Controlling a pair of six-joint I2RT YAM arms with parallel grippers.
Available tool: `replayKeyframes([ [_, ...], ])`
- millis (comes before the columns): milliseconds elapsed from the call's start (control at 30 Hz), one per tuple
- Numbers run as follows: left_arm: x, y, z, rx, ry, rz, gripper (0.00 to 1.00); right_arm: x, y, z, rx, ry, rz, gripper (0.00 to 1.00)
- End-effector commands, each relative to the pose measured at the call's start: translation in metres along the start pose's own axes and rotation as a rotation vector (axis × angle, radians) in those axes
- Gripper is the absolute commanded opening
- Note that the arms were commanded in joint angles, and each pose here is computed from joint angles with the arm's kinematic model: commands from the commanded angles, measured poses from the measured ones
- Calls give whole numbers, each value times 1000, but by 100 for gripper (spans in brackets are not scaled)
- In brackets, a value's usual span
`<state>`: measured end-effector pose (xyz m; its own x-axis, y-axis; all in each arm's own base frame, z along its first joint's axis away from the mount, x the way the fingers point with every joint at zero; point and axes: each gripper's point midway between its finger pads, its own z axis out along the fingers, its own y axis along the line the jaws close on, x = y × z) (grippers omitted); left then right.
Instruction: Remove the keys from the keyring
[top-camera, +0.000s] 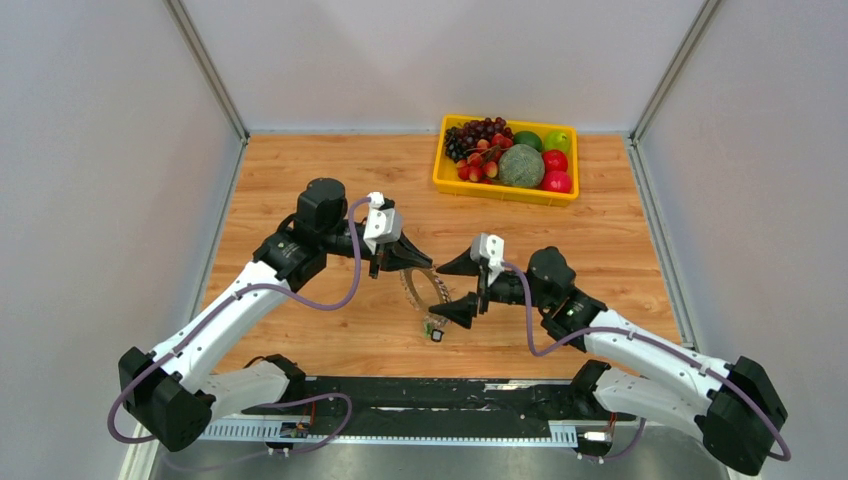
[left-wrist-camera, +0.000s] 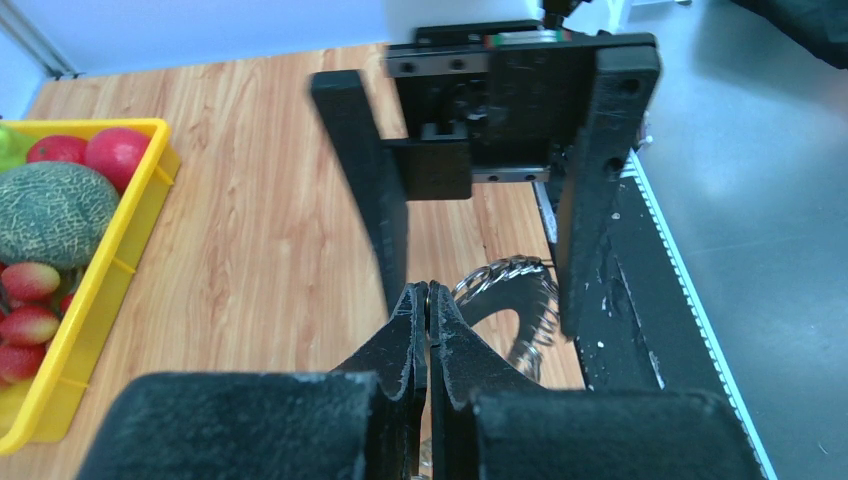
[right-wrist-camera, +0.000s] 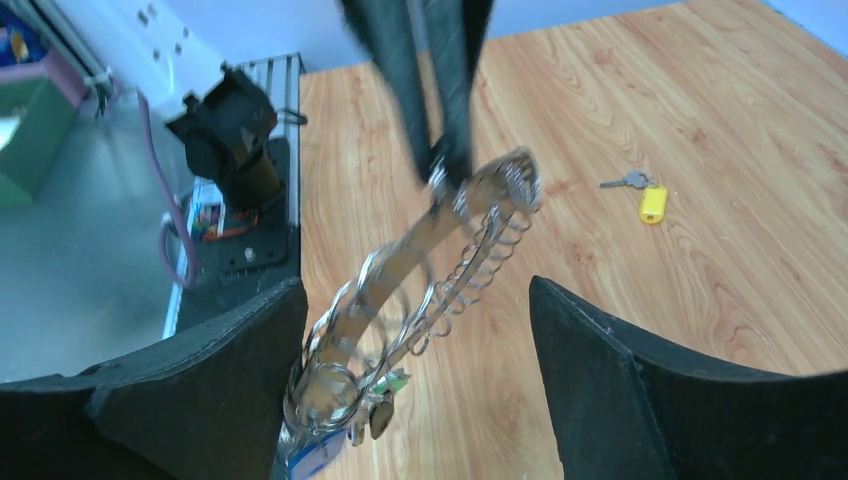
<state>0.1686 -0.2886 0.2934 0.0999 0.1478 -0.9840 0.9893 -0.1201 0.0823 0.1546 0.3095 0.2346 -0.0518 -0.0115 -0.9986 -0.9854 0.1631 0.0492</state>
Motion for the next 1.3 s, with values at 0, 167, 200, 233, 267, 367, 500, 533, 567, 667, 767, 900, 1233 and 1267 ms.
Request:
replayKeyframes([
  [0,-29,-9,-1,47,-80,184,0,-35,-8,15,40,-33,156,84],
  [167,-25,-14,-1,76,-81,218,0,-38,0,19,-2,-18,242,91],
  [200,-25,-14,-1,71,-79,225,0,-38,0,21,-9,-12,254,89],
  [233,-25,-13,-1,64,-77,229,0,-39,1,22,-16,-7,264,86],
  [267,-26,-10,-2,38,-70,239,0,-38,0,23,-19,2,277,82],
  [367,-23,0,-4,-28,-51,256,0,-34,-5,27,3,35,301,63],
  [500,-26,10,-8,-103,-45,289,0,-32,-9,28,29,44,313,43],
  [533,-27,12,-9,-124,-43,293,0,-33,-9,28,29,41,314,38],
  [567,-27,15,-10,-138,-43,293,0,-35,-9,28,30,37,315,33],
  [667,-27,28,-13,-217,-31,285,8,-39,-15,26,67,21,321,23],
  [767,-29,43,-18,-315,-31,244,55,-40,-31,21,172,8,334,6],
  [900,-32,61,-27,-437,-28,194,99,-37,-70,3,414,-17,356,0],
  [1233,-37,86,-34,-588,-86,54,100,-84,-160,-97,1168,-615,814,0],
  [1267,-35,84,-32,-568,-84,73,100,-96,-163,-101,1187,-672,844,0],
])
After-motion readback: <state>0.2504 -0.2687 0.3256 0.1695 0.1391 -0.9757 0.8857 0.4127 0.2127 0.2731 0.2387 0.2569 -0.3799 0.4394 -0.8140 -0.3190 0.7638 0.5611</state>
